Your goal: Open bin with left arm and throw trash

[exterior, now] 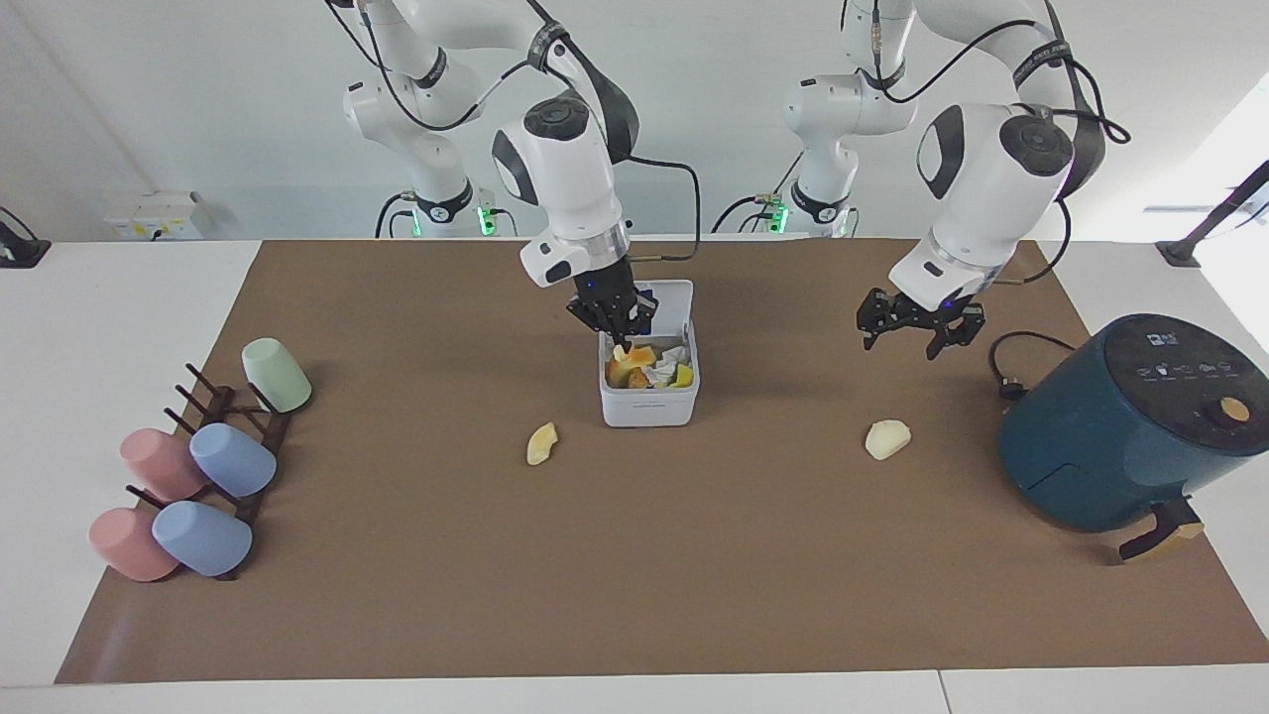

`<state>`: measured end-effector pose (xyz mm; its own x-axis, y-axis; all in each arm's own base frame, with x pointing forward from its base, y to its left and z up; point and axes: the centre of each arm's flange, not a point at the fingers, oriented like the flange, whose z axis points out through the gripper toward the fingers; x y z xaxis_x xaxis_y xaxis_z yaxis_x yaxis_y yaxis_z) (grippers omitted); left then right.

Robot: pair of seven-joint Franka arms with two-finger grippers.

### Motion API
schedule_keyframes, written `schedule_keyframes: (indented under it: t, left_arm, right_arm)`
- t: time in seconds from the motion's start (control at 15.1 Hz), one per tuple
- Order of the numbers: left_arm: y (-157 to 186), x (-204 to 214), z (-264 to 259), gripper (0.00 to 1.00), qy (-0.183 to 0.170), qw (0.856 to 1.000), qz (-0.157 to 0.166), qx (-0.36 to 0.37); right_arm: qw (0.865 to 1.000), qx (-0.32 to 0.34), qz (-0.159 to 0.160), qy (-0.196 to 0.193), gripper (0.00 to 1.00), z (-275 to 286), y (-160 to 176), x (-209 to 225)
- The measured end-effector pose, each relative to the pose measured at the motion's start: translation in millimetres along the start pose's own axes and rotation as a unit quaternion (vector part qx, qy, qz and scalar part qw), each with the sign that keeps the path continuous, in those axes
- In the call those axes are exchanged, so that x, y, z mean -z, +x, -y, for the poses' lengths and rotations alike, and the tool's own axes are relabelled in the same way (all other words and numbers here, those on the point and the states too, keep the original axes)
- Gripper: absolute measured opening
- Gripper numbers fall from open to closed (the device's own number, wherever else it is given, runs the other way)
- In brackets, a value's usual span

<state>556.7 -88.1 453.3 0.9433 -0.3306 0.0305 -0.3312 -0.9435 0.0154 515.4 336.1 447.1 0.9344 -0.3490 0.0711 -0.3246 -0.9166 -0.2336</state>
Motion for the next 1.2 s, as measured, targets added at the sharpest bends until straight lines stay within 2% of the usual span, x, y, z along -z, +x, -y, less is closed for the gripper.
schedule_keyframes:
  t: [0.27,0.46,0.66,1.0,1.06,1.13,1.2]
  left_arm:
    - [5.3,-77.6,23.9,1.00,-0.003,0.997,-0.012,-0.075]
    - [14.2,-117.1,25.6,1.00,-0.008,0.993,-0.011,-0.120]
    - [21.2,-141.5,22.3,1.00,-0.015,0.989,-0.002,-0.146]
    - [32.2,-153.7,25.1,1.00,-0.011,0.987,0.003,-0.163]
    - [32.7,-153.8,25.2,1.00,-0.011,0.987,0.003,-0.163]
    - [33.2,-153.4,25.3,0.94,-0.010,0.986,0.002,-0.164]
    - [33.7,-152.7,25.5,0.94,-0.010,0.986,0.001,-0.164]
  right_arm:
    - [1.000,-0.002,0.004,-0.005,0.04,-3.6,0.3,-6.1]
    - [1.000,-0.002,0.000,-0.001,0.13,-2.7,1.0,-5.3]
    - [1.000,-0.002,-0.001,0.001,0.44,-2.3,1.3,-4.9]
    - [1.000,-0.002,-0.001,0.001,0.96,-2.6,1.2,-5.4]
    - [1.000,-0.002,-0.001,0.001,1.00,-2.7,1.2,-5.4]
    - [1.000,-0.002,-0.001,0.001,1.00,-2.7,1.2,-5.5]
    - [1.000,-0.002,-0.001,0.001,1.00,-2.7,1.2,-5.5]
